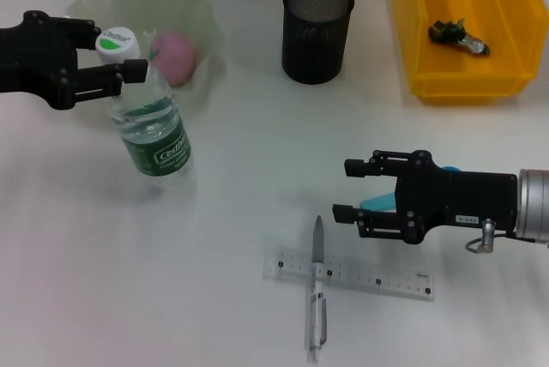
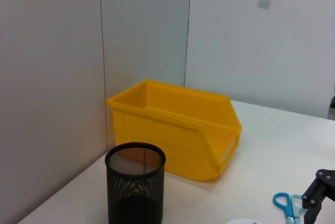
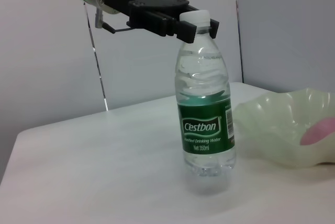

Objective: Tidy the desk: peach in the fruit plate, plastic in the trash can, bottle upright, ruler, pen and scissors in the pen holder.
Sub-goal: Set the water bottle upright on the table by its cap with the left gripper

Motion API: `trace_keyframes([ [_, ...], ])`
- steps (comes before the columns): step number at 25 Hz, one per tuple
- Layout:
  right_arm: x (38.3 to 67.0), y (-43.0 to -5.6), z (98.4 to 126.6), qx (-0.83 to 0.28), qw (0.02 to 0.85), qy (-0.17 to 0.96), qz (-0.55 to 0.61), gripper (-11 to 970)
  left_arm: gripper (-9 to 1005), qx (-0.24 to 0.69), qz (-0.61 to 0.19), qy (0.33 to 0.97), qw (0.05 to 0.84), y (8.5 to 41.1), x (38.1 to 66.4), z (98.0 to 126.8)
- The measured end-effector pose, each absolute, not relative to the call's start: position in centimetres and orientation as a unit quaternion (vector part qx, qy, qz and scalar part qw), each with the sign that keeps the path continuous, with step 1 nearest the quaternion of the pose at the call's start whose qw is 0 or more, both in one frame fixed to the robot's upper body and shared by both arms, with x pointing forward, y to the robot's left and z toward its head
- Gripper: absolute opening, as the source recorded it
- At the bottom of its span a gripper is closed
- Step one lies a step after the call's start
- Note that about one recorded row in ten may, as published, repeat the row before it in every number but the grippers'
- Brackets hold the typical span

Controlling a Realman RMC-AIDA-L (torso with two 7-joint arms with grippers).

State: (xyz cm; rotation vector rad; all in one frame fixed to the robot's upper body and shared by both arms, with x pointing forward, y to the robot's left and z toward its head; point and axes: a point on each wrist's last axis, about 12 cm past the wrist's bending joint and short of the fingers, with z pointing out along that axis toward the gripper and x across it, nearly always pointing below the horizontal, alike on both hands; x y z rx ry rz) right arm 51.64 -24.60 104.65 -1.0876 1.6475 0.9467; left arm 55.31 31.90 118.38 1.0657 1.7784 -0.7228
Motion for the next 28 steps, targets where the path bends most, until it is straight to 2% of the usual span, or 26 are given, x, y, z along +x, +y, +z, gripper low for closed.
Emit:
trace_keyframes([
  [11,51.9,-24.5,104.7,-0.444,0.458,0.668,0.382,681,509,0.423,-0.285,0.727,0.460,32.3,55.3,118.1],
  [24,51.9,-24.5,104.7,-0.445,0.458,0.668,0.382,682,520,0.364,-0.238,0.764,0.477,36.1,54.1,117.3],
  [28,51.9,-24.5,104.7,-0.445,0.458,0.668,0.382,681,524,0.357,-0.232,0.767,0.481,36.4,54.1,117.2],
])
